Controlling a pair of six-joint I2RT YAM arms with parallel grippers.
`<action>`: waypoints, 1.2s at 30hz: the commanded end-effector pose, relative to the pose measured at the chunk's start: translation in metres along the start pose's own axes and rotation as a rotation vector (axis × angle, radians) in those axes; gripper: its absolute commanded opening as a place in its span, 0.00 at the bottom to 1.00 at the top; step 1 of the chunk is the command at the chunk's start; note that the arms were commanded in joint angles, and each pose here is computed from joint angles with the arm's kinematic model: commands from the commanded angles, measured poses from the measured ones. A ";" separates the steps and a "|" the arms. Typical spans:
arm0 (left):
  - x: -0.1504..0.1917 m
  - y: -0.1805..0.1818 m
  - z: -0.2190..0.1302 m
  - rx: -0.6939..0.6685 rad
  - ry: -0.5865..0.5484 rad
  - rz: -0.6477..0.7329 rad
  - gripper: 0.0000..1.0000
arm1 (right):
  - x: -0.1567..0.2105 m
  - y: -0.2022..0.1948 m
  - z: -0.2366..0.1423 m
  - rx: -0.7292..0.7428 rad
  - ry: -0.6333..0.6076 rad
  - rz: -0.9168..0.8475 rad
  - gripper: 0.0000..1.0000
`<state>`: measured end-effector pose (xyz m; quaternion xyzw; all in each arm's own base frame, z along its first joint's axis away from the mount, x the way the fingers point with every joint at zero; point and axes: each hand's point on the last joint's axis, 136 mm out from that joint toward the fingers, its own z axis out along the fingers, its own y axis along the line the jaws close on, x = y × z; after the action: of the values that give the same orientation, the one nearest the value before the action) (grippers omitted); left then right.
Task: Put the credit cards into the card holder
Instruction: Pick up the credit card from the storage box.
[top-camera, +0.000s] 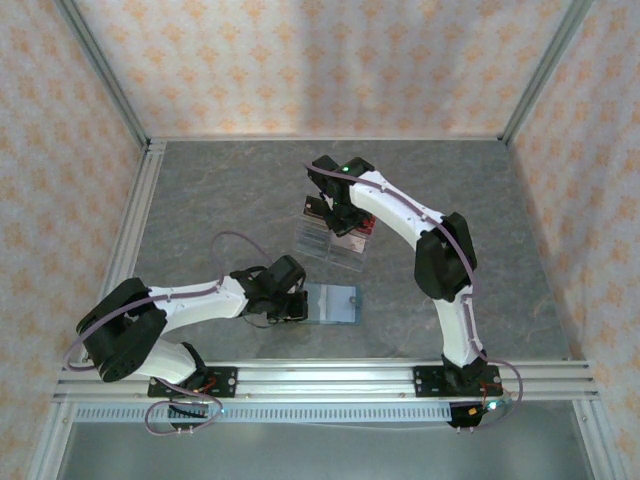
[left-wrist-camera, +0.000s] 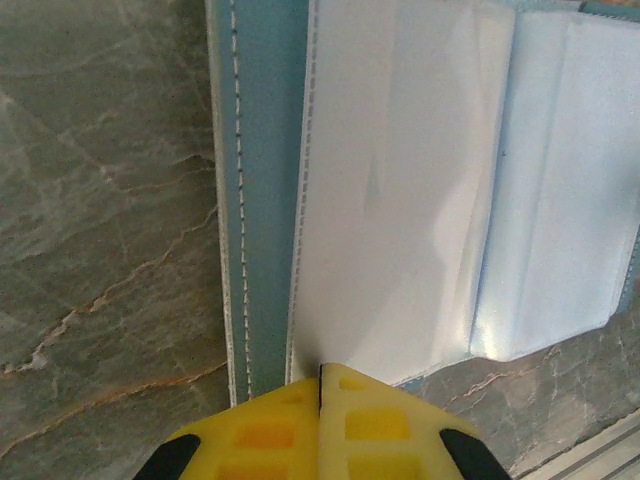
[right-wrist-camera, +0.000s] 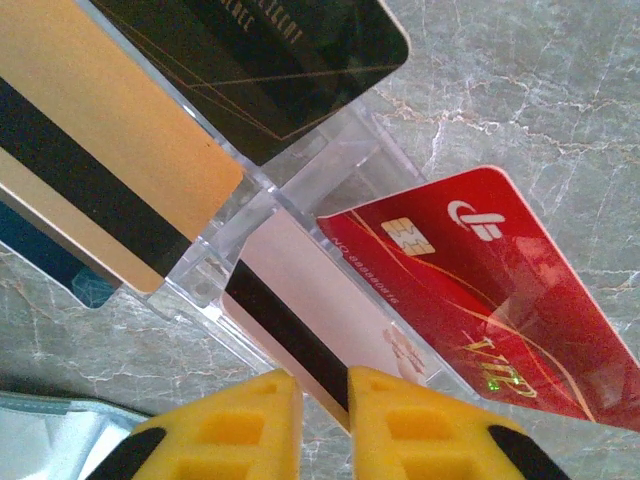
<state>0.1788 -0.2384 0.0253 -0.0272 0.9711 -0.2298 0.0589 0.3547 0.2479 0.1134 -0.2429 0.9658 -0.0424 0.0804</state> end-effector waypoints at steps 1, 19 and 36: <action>-0.001 0.004 -0.004 0.002 -0.010 0.001 0.05 | 0.000 -0.006 0.009 0.051 0.020 -0.017 0.18; 0.001 0.007 -0.004 -0.005 -0.004 0.003 0.05 | -0.008 -0.017 -0.017 0.095 -0.045 -0.040 0.05; -0.001 0.005 -0.003 -0.001 -0.006 -0.002 0.05 | -0.004 -0.029 -0.020 0.216 -0.039 -0.060 0.00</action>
<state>0.1795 -0.2348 0.0240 -0.0324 0.9713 -0.2282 0.0590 0.3653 0.2381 0.1224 -0.2670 0.9508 -0.1090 0.1128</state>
